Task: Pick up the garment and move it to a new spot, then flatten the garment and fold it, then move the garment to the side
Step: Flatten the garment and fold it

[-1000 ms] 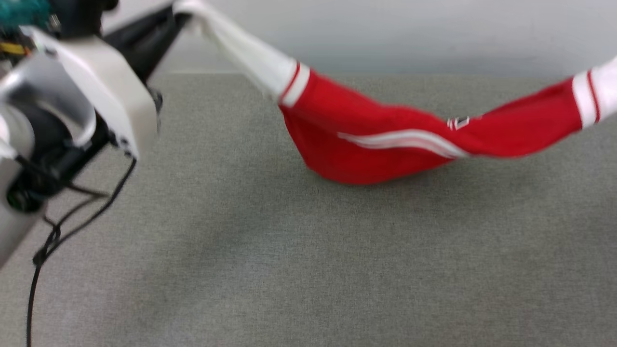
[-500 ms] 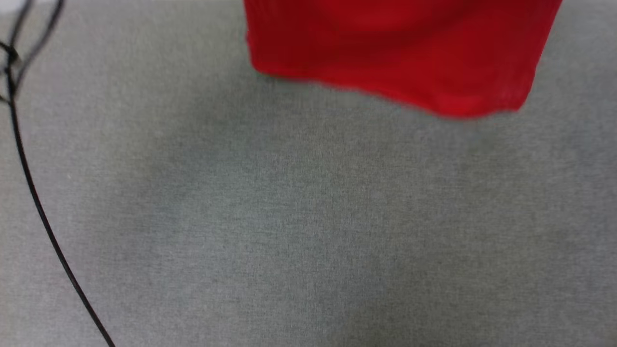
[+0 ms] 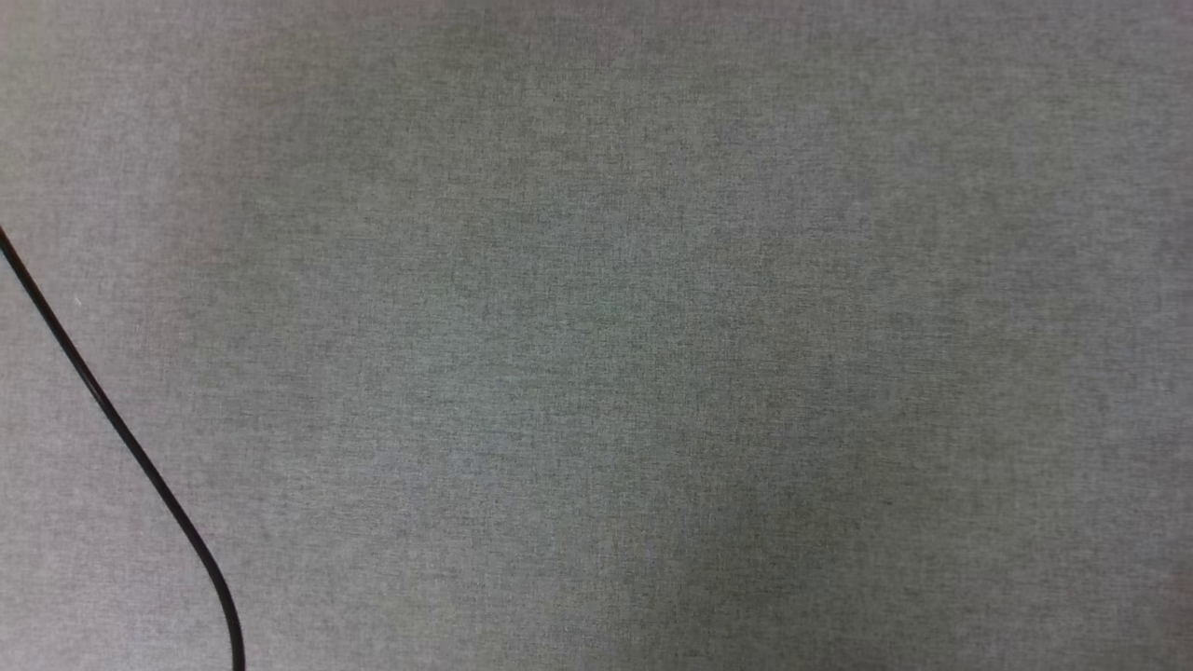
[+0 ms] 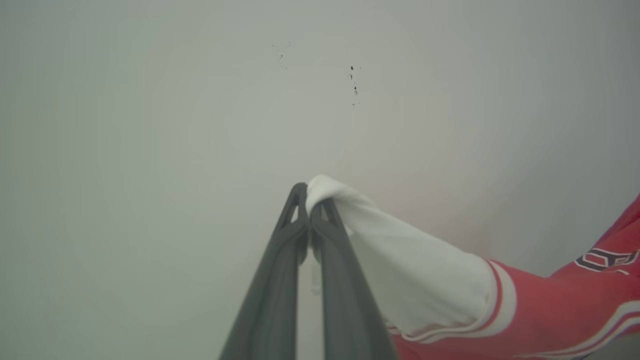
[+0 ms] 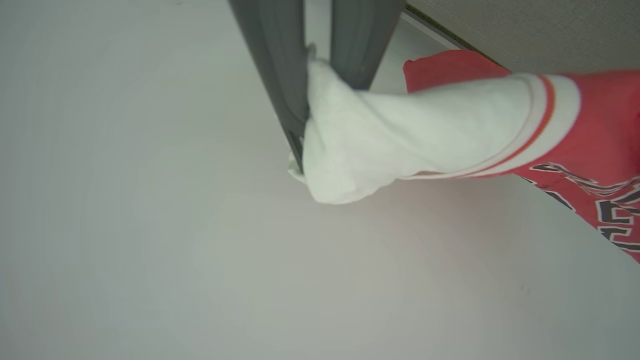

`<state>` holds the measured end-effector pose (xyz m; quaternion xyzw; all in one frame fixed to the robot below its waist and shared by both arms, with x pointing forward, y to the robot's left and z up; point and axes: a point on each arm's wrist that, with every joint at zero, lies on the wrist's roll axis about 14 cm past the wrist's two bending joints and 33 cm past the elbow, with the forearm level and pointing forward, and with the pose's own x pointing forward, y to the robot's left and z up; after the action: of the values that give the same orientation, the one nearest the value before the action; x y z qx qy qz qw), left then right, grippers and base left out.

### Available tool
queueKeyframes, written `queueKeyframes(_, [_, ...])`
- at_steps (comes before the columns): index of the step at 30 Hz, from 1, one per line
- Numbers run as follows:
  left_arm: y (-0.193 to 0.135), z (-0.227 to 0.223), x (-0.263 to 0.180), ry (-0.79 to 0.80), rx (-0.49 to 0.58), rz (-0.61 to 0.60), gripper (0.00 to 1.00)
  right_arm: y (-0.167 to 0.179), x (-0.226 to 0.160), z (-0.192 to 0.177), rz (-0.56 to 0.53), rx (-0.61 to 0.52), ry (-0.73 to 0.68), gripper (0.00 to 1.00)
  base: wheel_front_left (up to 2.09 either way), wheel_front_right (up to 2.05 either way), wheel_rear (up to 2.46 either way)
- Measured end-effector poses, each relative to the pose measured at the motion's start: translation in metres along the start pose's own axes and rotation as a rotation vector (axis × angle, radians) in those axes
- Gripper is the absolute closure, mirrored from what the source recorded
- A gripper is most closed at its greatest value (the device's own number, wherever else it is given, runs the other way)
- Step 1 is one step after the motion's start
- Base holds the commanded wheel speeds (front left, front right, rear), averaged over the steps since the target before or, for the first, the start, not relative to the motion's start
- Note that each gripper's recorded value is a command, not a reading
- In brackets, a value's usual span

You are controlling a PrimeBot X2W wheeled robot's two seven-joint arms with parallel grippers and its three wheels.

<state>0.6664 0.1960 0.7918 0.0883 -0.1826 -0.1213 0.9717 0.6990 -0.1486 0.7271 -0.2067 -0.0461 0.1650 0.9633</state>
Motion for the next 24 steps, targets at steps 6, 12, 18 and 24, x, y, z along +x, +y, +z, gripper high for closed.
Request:
queueKeyframes(6, [-0.003, -0.042, -0.006, 0.052, -0.042, -0.006, 1.0, 0.019, 0.011, -0.035, 0.045, 0.033, 0.06, 1.0, 0.0, 0.0, 0.0])
queueKeyframes(12, [-0.021, -0.111, -0.036, 0.159, -0.106, -0.032, 1.0, 0.059, -0.001, -0.103, 0.135, 0.119, 0.18, 1.0, 0.0, 0.0, 0.0])
queueKeyframes(18, [-0.039, -0.166, -0.09, 0.255, -0.185, -0.035, 1.0, 0.093, -0.036, -0.149, 0.207, 0.191, 0.253, 1.0, 0.0, 0.0, 0.0])
queueKeyframes(24, [-0.063, -0.196, -0.161, 0.357, -0.25, -0.017, 1.0, 0.116, -0.086, -0.177, 0.255, 0.244, 0.322, 1.0, 0.0, 0.0, 0.0])
